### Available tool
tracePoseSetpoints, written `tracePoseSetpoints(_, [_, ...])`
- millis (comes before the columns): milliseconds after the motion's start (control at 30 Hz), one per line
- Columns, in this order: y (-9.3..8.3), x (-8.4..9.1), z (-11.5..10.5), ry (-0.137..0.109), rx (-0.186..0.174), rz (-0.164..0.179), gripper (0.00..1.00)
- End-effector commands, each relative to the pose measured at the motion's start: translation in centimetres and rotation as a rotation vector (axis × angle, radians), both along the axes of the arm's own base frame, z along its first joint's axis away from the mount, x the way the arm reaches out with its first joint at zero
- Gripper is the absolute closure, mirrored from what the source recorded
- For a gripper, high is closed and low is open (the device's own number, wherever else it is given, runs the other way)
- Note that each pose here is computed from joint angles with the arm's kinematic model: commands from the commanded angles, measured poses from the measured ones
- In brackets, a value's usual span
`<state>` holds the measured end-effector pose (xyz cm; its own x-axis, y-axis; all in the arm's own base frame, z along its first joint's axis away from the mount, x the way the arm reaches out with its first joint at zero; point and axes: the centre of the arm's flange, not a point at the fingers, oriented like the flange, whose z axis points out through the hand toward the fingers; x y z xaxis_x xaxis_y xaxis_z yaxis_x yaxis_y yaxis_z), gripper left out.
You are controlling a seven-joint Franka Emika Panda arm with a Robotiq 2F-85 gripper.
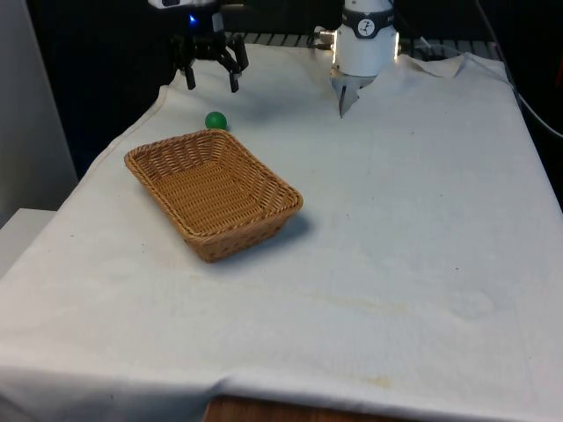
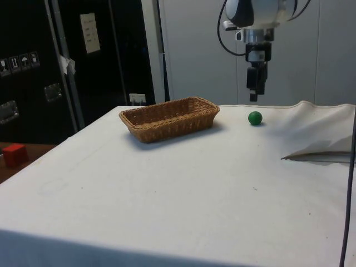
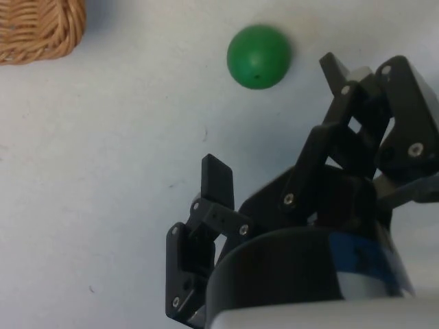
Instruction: Pick up the ball and place it into the basket.
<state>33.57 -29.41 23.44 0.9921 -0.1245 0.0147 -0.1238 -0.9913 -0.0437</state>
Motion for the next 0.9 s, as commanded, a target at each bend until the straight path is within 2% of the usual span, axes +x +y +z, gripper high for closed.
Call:
tracePoseSetpoints(0, [0.7, -0.2, -0.8, -0.005, 0.005, -0.001, 0.00])
tracePoseSetpoints(100, [1.0, 0.0, -1.0, -0.001, 0.004, -0.002, 0.00])
tracePoseSetpoints(133, [0.4, 0.3, -0.4, 0.006, 0.001, -0.001, 0.00])
tracePoseSetpoints(167, [1.0, 0.1, -1.0, -0.001, 0.003, -0.003, 0.00])
tracePoseSetpoints(400, [1.3, 0.4, -1.5, 0.005, 0.002, -0.009, 0.00])
tracePoseSetpoints(433, [0.8, 0.7, -0.8, 0.014, -0.001, -0.009, 0.00])
tracePoseSetpoints(467, [1.4, 0.4, -1.5, 0.005, 0.004, -0.010, 0.00])
tracePoseSetpoints(667, [1.6, 0.4, -2.0, 0.014, 0.006, -0.019, 0.00])
tracePoseSetpoints(767, [1.1, 0.7, -1.3, 0.022, 0.000, -0.020, 0.00])
tracePoseSetpoints(800, [1.6, 0.4, -2.2, 0.019, 0.004, -0.027, 0.00])
tracePoseSetpoints(867, [1.6, 0.5, -2.3, 0.022, 0.004, -0.032, 0.00])
